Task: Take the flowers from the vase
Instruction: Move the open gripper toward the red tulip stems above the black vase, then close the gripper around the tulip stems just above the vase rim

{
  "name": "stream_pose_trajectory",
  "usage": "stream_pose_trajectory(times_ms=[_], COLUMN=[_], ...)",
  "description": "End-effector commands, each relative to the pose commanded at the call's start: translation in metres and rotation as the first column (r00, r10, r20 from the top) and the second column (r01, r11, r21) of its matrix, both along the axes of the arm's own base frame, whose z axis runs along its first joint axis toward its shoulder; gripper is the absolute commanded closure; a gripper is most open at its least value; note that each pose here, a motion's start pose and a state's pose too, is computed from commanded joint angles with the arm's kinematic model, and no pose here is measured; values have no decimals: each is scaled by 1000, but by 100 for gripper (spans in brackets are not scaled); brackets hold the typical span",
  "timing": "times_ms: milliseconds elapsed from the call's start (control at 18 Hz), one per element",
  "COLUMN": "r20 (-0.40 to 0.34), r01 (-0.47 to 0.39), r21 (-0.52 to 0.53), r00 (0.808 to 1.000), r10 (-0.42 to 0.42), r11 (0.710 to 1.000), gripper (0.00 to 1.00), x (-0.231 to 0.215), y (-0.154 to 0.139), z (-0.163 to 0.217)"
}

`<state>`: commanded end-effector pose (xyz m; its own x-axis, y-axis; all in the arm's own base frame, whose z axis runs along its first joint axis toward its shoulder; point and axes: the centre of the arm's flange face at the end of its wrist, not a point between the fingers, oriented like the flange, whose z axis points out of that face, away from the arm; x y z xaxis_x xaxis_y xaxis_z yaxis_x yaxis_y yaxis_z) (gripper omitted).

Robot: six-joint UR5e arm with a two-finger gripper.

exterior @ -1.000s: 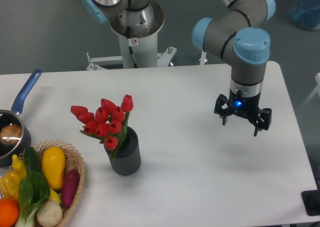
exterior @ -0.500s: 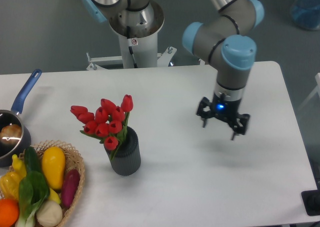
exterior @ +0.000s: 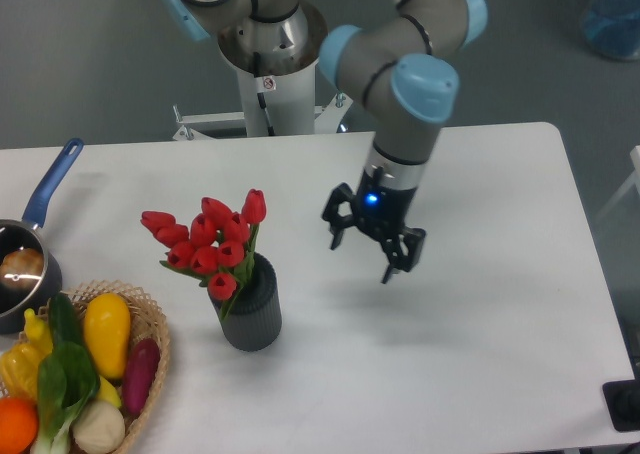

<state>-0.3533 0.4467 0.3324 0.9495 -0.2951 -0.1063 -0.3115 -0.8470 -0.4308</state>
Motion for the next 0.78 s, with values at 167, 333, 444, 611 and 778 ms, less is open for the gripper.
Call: stream_pose_trajectory(times_ms=[167, 333, 444, 611, 778], r20=[88, 184, 211, 230, 204], r01=[35, 58, 63, 81, 136], r21=[128, 277, 329, 384, 434], r00=[995, 977, 968, 956, 948], r10=[-46, -112, -138, -181, -243], r11=[991, 959, 942, 920, 891], gripper=[0, 0, 0, 0, 0], x=[17, 35, 39, 45, 45], y=[8, 13, 16, 22, 22], z=[7, 15, 18, 21, 17])
